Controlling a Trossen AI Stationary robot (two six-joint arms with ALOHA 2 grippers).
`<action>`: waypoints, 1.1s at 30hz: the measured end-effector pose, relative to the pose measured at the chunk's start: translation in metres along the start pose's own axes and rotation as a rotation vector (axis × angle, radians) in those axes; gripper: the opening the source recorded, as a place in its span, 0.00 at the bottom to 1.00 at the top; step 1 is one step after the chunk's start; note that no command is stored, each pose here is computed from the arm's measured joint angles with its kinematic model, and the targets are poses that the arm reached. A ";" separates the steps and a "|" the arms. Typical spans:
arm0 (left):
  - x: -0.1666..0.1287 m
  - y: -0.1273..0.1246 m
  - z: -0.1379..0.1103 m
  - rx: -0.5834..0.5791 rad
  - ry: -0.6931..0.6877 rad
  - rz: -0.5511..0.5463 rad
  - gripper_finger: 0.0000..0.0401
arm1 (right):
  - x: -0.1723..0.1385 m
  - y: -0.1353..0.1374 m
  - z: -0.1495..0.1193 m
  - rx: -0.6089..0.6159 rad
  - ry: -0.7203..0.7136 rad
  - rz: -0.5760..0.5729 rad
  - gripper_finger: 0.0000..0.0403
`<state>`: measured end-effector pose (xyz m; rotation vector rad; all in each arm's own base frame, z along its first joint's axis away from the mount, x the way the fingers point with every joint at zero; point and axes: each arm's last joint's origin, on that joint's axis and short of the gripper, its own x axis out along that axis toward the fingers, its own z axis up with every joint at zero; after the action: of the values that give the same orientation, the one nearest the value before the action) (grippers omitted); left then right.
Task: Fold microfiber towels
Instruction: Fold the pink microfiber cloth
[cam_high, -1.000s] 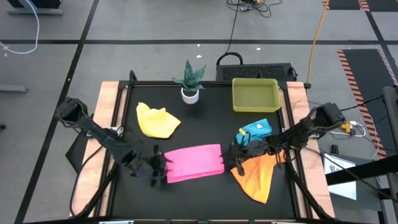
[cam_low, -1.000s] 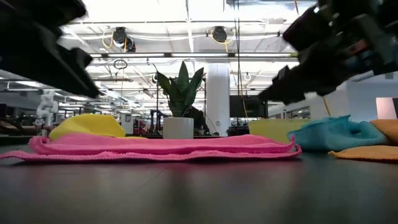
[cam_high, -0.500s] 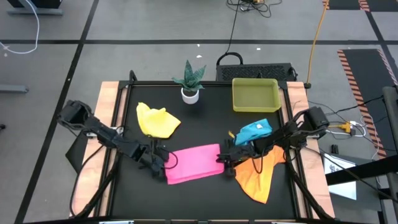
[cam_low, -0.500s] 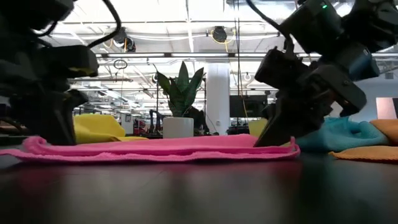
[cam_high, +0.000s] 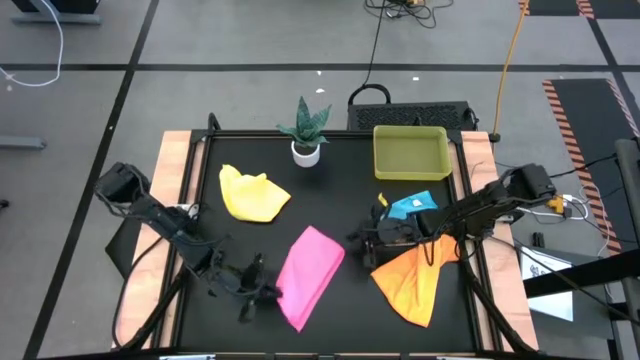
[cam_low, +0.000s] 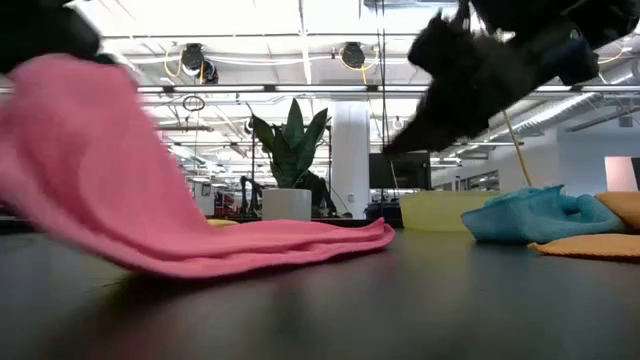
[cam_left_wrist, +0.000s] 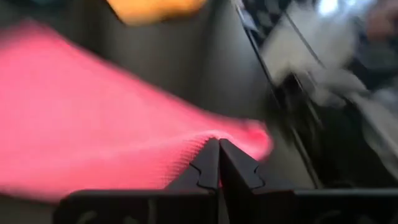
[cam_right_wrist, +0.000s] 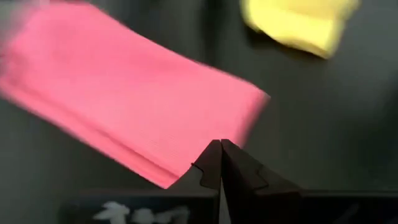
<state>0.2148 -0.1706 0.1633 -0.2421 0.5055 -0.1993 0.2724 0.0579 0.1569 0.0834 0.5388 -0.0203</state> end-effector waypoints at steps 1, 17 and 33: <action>0.001 0.003 0.001 0.008 -0.018 0.044 0.04 | 0.001 0.003 0.001 0.012 -0.014 0.036 0.00; -0.002 0.013 -0.023 -0.154 0.405 -0.097 0.20 | 0.065 0.025 -0.014 0.048 0.067 0.115 0.00; -0.017 0.021 -0.034 -0.366 0.628 0.007 0.39 | 0.074 -0.020 -0.004 -0.129 0.215 -0.234 0.00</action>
<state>0.1861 -0.1532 0.1360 -0.5404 1.1692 -0.1733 0.3327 0.0382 0.1143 -0.1045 0.7612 -0.2062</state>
